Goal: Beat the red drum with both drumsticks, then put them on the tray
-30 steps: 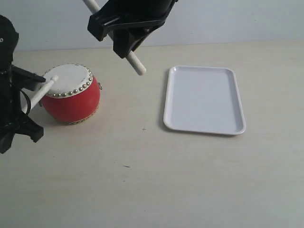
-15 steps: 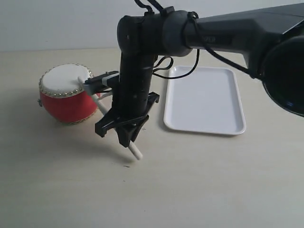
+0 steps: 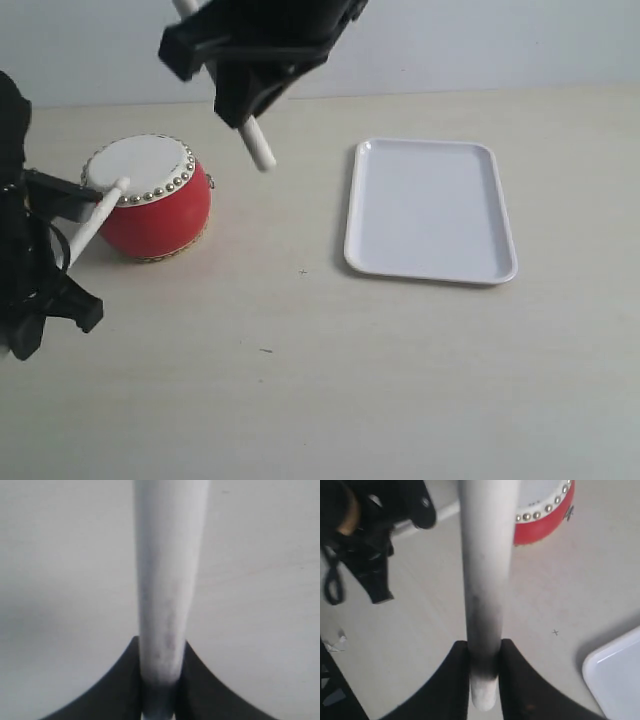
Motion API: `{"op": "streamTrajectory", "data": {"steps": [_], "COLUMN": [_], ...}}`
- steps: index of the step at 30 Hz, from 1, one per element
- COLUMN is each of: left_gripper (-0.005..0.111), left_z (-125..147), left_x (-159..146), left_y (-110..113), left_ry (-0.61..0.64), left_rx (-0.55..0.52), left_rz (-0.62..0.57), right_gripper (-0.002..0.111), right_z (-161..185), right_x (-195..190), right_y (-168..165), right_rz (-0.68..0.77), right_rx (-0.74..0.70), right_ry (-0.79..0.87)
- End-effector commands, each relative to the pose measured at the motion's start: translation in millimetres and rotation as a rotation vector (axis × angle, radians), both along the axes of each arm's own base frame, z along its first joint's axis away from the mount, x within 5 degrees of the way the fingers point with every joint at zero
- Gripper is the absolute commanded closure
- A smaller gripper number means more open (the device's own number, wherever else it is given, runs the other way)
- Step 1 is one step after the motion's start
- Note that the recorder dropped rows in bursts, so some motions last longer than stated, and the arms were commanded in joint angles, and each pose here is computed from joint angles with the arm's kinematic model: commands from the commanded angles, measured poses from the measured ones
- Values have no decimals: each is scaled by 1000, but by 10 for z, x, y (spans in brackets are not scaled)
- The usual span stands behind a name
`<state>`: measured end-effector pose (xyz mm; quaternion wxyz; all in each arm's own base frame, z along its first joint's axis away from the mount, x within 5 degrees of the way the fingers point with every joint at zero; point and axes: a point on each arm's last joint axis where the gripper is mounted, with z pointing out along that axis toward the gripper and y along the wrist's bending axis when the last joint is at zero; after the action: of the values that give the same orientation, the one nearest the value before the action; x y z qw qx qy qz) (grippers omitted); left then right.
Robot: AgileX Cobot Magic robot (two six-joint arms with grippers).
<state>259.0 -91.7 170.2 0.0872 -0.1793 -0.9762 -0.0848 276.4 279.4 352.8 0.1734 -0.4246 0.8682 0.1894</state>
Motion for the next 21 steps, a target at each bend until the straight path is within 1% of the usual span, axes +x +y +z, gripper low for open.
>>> {"op": "streamTrajectory", "data": {"steps": [1,3,5,7,8,12,14,16,17,19,21], "left_gripper": [107,107,107,107,107,107,107,107,107,107,107], "left_z": [-40,63,227,446,615,1128,1338,1481,1588,1652,1610], "left_x": [75,96,105,82,47,-162,-292,-388,-446,-477,-426], "left_y": [-30,-29,-33,-24,-9,78,137,177,199,211,189], "left_ry": [75,48,-10,-84,-141,-319,-397,-460,-526,-570,-563], "left_rx": [54,52,28,-3,-27,-98,-124,-148,-176,-195,-193], "left_rz": [8,6,7,6,7,7,-10,-17,-20,-23,-26], "right_gripper": [108,108,108,108,108,108,108,108,108,108,108], "right_z": [256,195,6,-281,-469,-1207,-1554,-1839,-2022,-2088,-1874], "right_x": [-108,-92,-50,14,66,229,284,330,376,431,503], "right_y": [-111,-98,-57,-1,43,223,298,358,402,449,524], "right_rz": [-2,7,19,18,22,44,55,75,78,71,65], "right_rx": [47,33,-5,-56,-79,-158,-186,-204,-227,-251,-207], "right_ry": [-49,-40,-2,56,76,204,269,310,340,369,334]}}
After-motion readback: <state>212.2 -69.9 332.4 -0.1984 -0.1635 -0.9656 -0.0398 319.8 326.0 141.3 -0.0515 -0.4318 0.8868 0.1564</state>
